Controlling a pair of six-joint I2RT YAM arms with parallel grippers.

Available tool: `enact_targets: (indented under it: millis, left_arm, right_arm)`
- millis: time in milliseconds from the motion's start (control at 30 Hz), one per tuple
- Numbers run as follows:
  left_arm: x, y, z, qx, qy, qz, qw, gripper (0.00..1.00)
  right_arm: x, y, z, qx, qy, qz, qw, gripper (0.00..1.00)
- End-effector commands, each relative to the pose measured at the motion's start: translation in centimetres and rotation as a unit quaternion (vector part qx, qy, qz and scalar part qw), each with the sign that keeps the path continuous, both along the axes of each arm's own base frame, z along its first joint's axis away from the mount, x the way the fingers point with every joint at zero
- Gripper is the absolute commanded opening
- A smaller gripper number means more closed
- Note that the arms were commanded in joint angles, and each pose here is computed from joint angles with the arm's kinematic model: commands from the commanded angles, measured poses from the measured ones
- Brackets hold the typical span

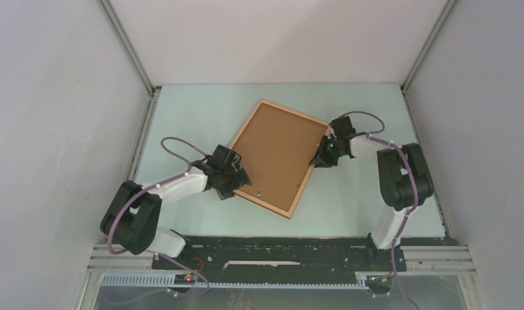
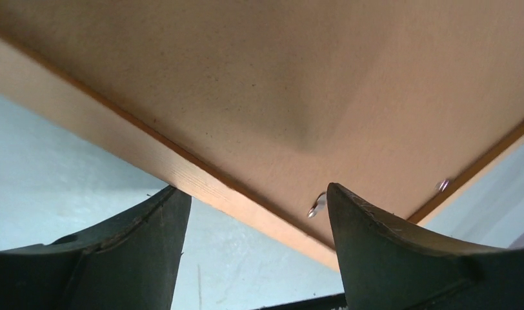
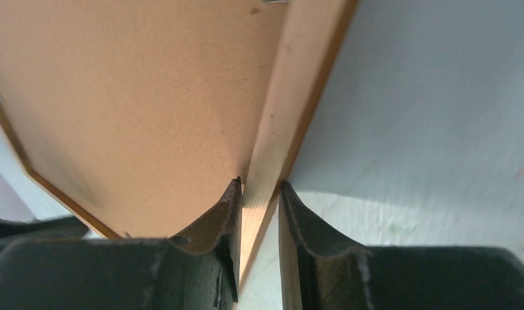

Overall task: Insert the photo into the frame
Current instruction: Adjust the photo frame at the center of the board.

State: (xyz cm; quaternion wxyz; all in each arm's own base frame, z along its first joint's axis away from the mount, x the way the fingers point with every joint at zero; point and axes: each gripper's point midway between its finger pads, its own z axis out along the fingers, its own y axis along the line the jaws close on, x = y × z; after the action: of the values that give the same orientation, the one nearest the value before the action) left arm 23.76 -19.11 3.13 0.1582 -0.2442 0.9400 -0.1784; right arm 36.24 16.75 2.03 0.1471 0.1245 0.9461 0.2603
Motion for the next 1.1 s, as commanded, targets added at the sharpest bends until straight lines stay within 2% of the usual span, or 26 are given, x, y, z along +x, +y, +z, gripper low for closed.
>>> enact_targets:
  millis: [0, 100, 267, 400, 500, 700, 867, 1000, 1067]
  left_arm:
    - [5.8, -0.6, 3.4, -0.022, -0.101, -0.025, 0.994, 0.81]
    - [6.9, -0.2, 3.0, -0.016, -0.095, -0.041, 0.994, 0.81]
    - [8.7, -0.1, 1.9, -0.017, -0.076, -0.069, 0.995, 0.82]
    - [10.7, -0.4, 1.4, -0.005, -0.061, -0.093, 0.994, 0.82]
    - [12.2, -0.8, 1.7, -0.005, -0.071, -0.096, 0.993, 0.82]
    - [14.1, -0.9, 2.8, 0.006, -0.085, -0.119, 0.989, 0.83]
    - [14.3, 0.7, 3.2, 0.052, -0.093, -0.128, 0.986, 0.84]
    - [13.8, 2.0, 4.0, 0.081, -0.103, -0.127, 0.983, 0.86]
    - [13.4, 2.3, 4.3, 0.084, -0.103, -0.126, 0.983, 0.87]
  right_arm:
    - [-8.0, 3.2, 0.2, -0.027, 0.037, 0.067, 0.997, 0.12]
    - [-10.2, 3.7, 0.9, -0.070, 0.024, 0.071, 0.995, 0.17]
    - [-12.3, 6.4, 2.1, -0.043, 0.013, 0.110, 0.993, 0.19]
    - [-13.9, 10.6, 1.8, -0.009, 0.015, 0.170, 0.985, 0.18]
    - [-14.9, 13.2, 1.2, -0.011, 0.017, 0.199, 0.980, 0.20]
    - [-14.7, 14.0, 3.2, 0.002, -0.011, 0.211, 0.977, 0.38]
    - [-15.5, 13.5, 5.1, 0.009, -0.023, 0.231, 0.973, 0.56]
    - [-14.8, 12.5, 8.3, 0.009, -0.077, 0.230, 0.970, 0.71]
    - [-13.1, 11.2, 10.0, 0.002, -0.113, 0.209, 0.971, 0.77]
